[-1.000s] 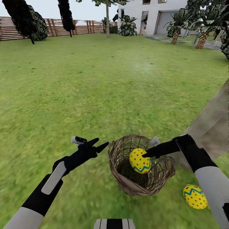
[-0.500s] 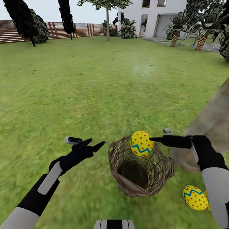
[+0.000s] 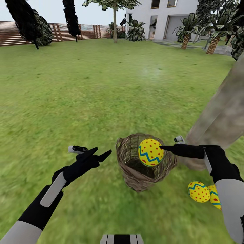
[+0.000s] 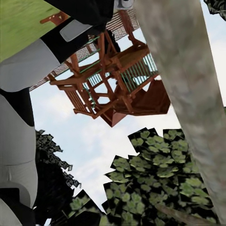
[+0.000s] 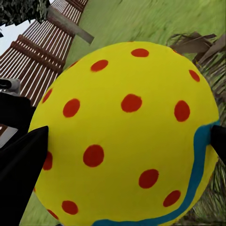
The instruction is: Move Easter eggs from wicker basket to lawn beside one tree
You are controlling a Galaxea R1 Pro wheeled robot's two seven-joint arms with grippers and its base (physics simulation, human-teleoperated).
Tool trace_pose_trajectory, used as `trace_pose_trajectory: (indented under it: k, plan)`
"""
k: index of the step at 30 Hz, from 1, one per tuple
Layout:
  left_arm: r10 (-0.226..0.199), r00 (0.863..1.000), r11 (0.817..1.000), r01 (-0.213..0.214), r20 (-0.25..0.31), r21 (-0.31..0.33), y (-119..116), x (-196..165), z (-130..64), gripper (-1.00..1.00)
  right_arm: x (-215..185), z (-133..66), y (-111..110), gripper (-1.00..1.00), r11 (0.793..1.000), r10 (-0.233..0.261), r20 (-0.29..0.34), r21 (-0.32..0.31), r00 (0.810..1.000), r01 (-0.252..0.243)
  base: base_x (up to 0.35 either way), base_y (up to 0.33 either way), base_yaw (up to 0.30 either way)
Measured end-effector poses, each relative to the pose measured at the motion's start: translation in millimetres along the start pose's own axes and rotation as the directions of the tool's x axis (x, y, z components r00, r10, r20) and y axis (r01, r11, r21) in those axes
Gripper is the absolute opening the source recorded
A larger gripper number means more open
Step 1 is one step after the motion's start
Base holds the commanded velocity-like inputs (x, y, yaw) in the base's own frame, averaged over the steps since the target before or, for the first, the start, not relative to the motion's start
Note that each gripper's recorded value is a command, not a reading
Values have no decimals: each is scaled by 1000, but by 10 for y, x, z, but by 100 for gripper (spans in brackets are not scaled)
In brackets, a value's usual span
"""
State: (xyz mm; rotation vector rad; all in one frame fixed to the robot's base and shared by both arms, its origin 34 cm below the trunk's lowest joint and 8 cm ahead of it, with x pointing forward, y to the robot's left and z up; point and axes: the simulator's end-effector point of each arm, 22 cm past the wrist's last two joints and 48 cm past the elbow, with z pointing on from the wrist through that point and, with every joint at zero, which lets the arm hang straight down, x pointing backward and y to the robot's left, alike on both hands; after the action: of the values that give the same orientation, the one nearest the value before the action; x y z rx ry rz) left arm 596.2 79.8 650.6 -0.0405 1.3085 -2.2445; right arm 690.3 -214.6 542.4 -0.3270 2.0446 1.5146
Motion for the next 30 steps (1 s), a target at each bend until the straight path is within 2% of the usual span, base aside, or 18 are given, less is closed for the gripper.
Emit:
trace_pose_trajectory:
  k: [7,12,17,24,26,30]
  plan:
    - [0,1000,1000,0,0,1,-2,1,2,100,-10,-21,-7,-100,1000,4,5,2,1000,-4,-341,0,0]
    - [0,1000,1000,0,-1,1,-2,4,4,100,-115,-126,-19,-100,1000,5,56,5,998,-5,-341,0,0]
    - [0,1000,1000,0,-1,1,-1,5,4,100,-129,-140,-20,-100,1000,5,63,5,998,-6,-330,0,0]
    - [4,1000,1000,-4,-3,-1,3,11,11,100,-136,-154,-21,-100,1000,4,64,8,998,-5,-89,-101,0]
    - [5,1000,1000,-5,-5,-2,6,17,16,100,-143,-209,-45,-100,1000,3,64,19,998,-4,-160,-288,0]
    - [-1,1000,1000,1,-7,-6,36,49,47,100,-121,-476,-197,-100,997,18,60,74,998,-22,-165,-303,0]
